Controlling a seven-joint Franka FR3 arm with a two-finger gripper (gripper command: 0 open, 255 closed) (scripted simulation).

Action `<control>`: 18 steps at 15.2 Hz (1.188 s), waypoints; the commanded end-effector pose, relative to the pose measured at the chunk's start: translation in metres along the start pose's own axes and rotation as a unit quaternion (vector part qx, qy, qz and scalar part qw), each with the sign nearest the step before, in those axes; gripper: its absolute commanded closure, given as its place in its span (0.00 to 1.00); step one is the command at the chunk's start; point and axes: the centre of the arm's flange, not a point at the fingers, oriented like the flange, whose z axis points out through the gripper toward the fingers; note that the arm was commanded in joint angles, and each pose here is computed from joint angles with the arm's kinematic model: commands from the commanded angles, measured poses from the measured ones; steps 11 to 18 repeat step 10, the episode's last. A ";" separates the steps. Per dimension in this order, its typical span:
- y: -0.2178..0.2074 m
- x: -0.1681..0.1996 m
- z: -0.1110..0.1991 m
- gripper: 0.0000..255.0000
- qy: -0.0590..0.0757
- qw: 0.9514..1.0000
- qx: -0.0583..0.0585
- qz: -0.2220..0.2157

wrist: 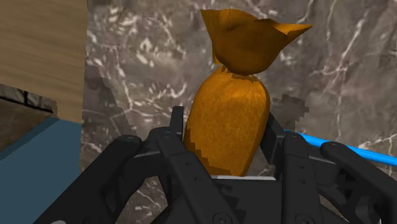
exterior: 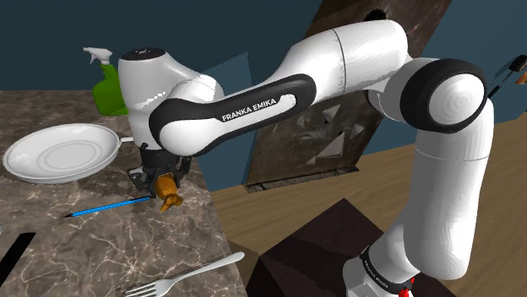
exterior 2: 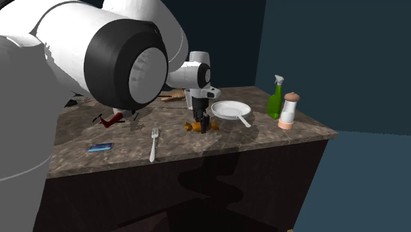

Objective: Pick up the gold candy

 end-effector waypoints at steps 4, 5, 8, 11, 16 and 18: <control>0.001 0.001 -0.028 1.00 0.000 1.000 0.000 0.000; 0.001 0.001 -0.034 1.00 0.000 1.000 0.000 0.000; 0.002 0.001 -0.049 1.00 0.000 1.000 0.000 0.000; 0.002 0.001 -0.050 1.00 0.000 1.000 0.000 0.000; 0.002 0.001 -0.050 1.00 0.000 1.000 0.000 0.000; 0.002 0.001 -0.050 1.00 0.000 1.000 0.000 0.000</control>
